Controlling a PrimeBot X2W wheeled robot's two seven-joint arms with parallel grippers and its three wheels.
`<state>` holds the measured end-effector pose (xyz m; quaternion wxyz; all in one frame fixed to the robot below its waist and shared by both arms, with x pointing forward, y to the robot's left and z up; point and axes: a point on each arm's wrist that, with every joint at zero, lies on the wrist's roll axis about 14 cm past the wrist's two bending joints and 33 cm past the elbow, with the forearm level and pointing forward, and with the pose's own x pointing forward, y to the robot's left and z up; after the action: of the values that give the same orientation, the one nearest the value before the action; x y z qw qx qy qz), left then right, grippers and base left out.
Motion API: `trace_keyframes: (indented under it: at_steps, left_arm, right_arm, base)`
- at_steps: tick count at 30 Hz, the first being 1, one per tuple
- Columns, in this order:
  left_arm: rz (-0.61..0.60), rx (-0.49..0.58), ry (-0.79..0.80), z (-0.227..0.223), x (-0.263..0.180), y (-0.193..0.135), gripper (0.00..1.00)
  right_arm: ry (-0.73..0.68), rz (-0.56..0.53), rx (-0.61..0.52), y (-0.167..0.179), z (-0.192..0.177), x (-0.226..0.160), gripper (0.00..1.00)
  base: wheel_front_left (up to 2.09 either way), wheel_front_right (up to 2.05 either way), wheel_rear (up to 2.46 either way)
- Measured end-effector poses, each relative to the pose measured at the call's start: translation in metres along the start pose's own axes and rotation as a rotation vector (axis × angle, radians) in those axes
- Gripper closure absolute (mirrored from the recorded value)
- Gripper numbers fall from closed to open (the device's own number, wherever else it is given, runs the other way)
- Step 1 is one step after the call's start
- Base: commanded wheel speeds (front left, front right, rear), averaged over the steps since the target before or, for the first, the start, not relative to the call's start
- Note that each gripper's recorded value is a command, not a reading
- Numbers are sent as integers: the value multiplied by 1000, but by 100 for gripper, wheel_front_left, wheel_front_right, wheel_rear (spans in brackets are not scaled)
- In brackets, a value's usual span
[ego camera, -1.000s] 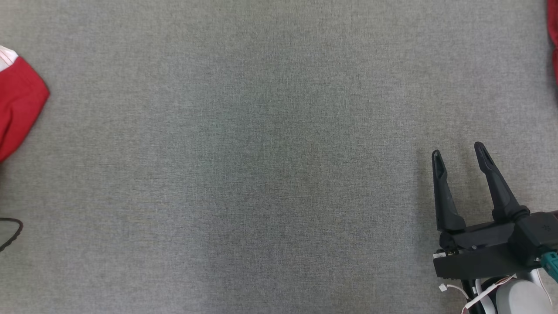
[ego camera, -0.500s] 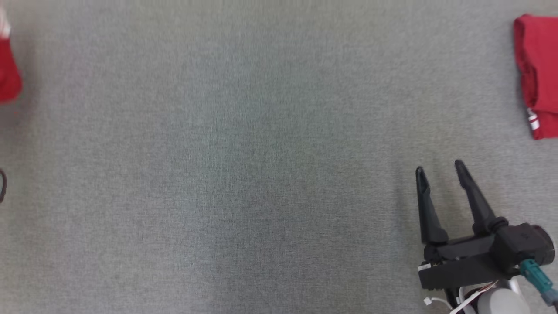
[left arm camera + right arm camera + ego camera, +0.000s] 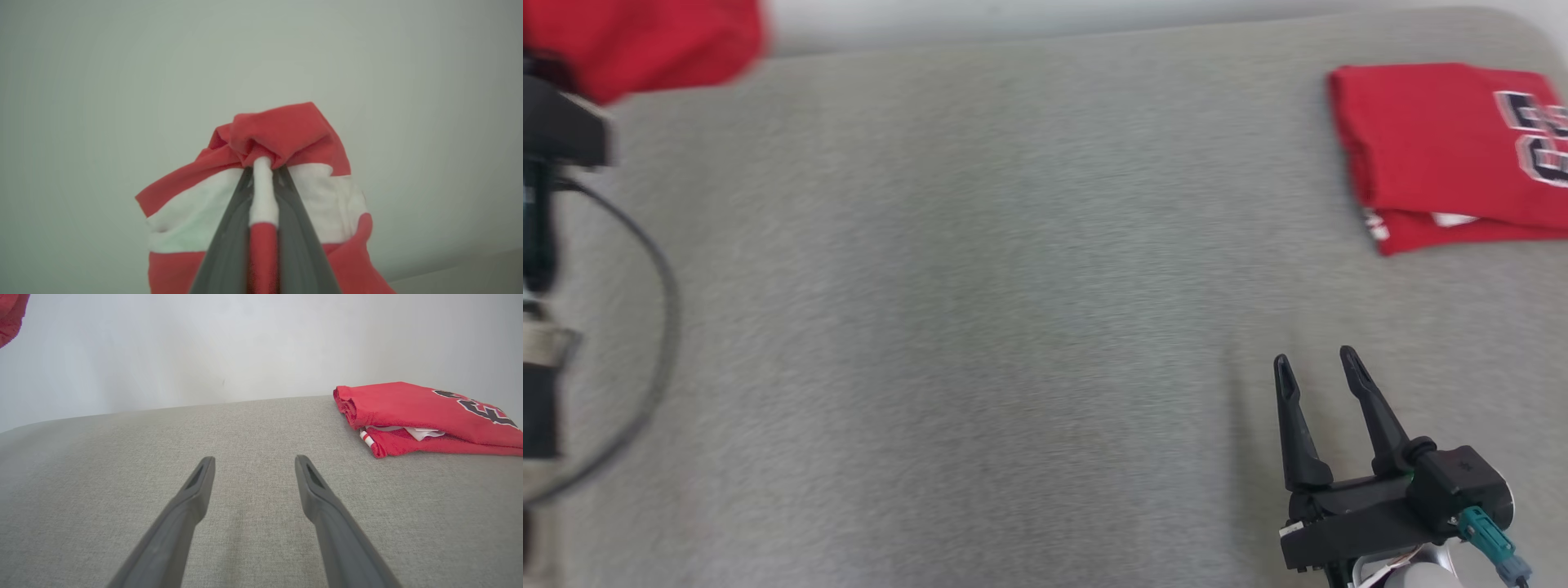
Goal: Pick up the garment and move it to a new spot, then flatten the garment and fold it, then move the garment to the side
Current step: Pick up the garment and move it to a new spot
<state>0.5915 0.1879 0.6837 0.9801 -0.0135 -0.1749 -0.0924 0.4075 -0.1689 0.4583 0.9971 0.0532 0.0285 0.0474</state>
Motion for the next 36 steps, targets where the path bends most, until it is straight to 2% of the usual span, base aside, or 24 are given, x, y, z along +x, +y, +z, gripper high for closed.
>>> trace_keyframes:
  at_steps: [7, 12, 15, 24, 31, 32, 33, 36]
  left_arm:
    - [-193, -179, -14, 2, 1, -112, 100]
    - [-291, -280, 25, -8, -15, -175, 100]
    - [-324, -331, 59, -16, -29, -201, 100]
    - [-374, -391, 264, -82, -89, -246, 100]
    - [-355, -381, 470, -152, -144, -250, 100]
    - [-359, -379, 487, -157, -150, -251, 54]
    - [-362, -378, 498, -160, -154, -252, 0]
    - [-372, -390, 472, -155, -157, -254, 0]
  right_arm:
    - [-26, -104, 5, -29, 10, -27, 0]
    - [-39, -157, 5, -43, 16, -46, 0]
    - [-57, -175, 6, -47, 22, -54, 0]
    - [-81, -205, 27, -53, 29, -68, 0]
    - [-75, -202, 30, -51, 27, -69, 0]
    - [-74, -201, 31, -51, 26, -68, 0]
    - [-73, -199, 32, -50, 26, -68, 0]
    - [-76, -190, 34, -47, 26, -67, 0]
  base:
    - [0, 0, 0]
    - [0, 0, 0]
    - [0, 0, 0]
    - [0, 0, 0]
    - [0, 0, 0]
    - [0, 0, 0]
    - [0, 0, 0]
    - [0, 0, 0]
